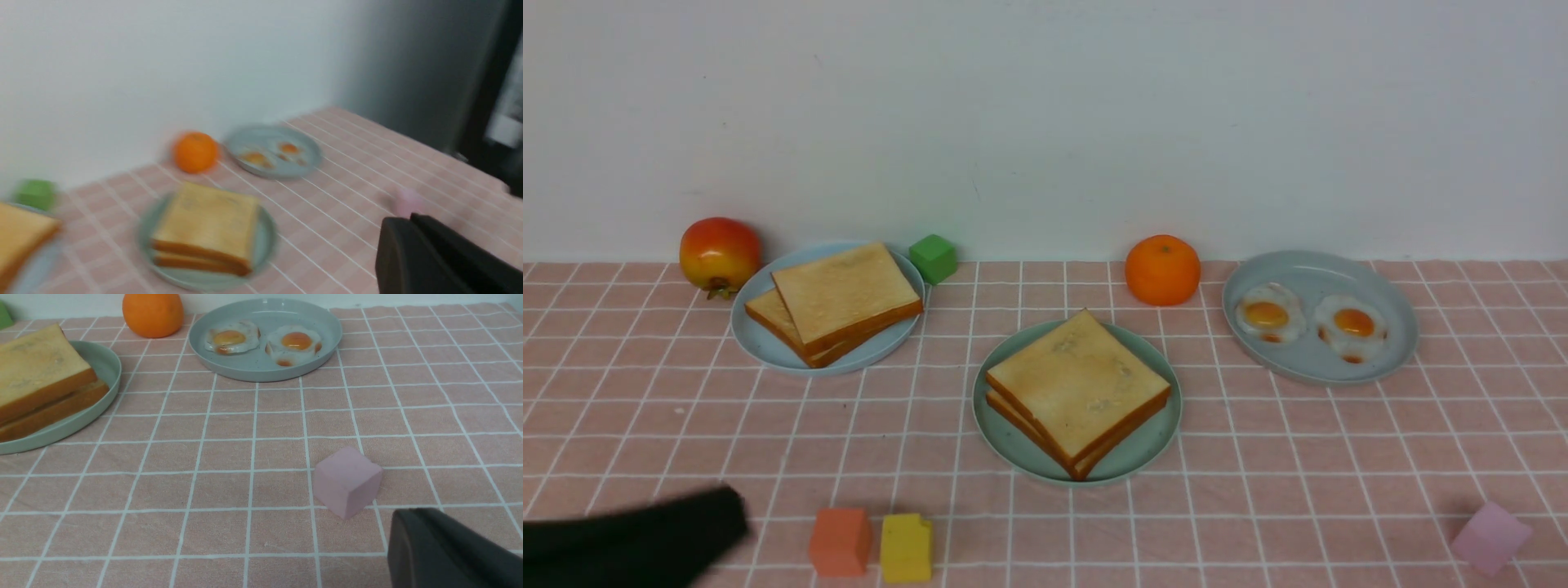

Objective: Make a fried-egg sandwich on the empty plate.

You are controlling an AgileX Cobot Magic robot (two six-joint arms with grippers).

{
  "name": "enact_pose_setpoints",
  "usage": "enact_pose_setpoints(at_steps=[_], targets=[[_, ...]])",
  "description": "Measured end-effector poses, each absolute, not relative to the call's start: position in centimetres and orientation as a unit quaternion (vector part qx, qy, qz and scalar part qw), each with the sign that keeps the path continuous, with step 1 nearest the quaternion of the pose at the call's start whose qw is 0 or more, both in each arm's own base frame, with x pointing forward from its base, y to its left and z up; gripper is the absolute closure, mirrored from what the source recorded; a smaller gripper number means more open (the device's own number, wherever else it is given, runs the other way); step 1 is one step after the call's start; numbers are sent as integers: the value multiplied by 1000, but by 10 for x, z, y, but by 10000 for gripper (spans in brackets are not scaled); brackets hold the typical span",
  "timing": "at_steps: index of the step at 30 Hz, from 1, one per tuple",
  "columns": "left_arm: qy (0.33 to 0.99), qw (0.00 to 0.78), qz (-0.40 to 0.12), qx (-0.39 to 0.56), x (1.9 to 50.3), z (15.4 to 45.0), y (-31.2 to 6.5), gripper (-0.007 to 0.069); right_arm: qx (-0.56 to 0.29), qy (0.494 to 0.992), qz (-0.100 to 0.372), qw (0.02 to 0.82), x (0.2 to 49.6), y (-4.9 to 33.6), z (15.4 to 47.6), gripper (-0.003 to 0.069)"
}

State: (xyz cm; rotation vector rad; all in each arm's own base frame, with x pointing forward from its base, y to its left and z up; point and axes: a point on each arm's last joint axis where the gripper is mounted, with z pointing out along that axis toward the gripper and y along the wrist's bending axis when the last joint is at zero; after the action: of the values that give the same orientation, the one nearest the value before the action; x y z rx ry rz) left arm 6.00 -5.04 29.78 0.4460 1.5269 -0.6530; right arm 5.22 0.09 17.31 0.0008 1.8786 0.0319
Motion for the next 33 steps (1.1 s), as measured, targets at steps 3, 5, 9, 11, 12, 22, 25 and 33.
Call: enact_pose_setpoints(at_steps=[3, 5, 9, 11, 12, 22, 25, 33], targets=[[665, 697, -236, 125, 56, 293, -31, 638, 0, 807, 14, 590, 52, 1, 173, 651], [667, 714, -198, 78, 53, 282, -22, 638, 0, 807, 14, 590, 52, 1, 173, 650], [697, 704, -134, -9, 52, 242, -9, 638, 0, 807, 14, 590, 52, 1, 173, 647], [724, 678, -115, -41, 53, 216, -6, 638, 1, 807, 14, 590, 52, 1, 173, 645], [736, 665, -111, -50, 54, 206, -6, 638, 1, 807, 14, 590, 52, 1, 173, 645], [808, 575, -107, -72, 52, 169, -7, 638, 0, 807, 14, 591, 52, 1, 173, 635], [808, 575, -108, -73, 52, 169, -7, 638, 0, 807, 14, 591, 52, 1, 173, 630], [808, 575, -109, -73, 52, 169, -7, 638, 0, 807, 14, 591, 52, 1, 173, 621]])
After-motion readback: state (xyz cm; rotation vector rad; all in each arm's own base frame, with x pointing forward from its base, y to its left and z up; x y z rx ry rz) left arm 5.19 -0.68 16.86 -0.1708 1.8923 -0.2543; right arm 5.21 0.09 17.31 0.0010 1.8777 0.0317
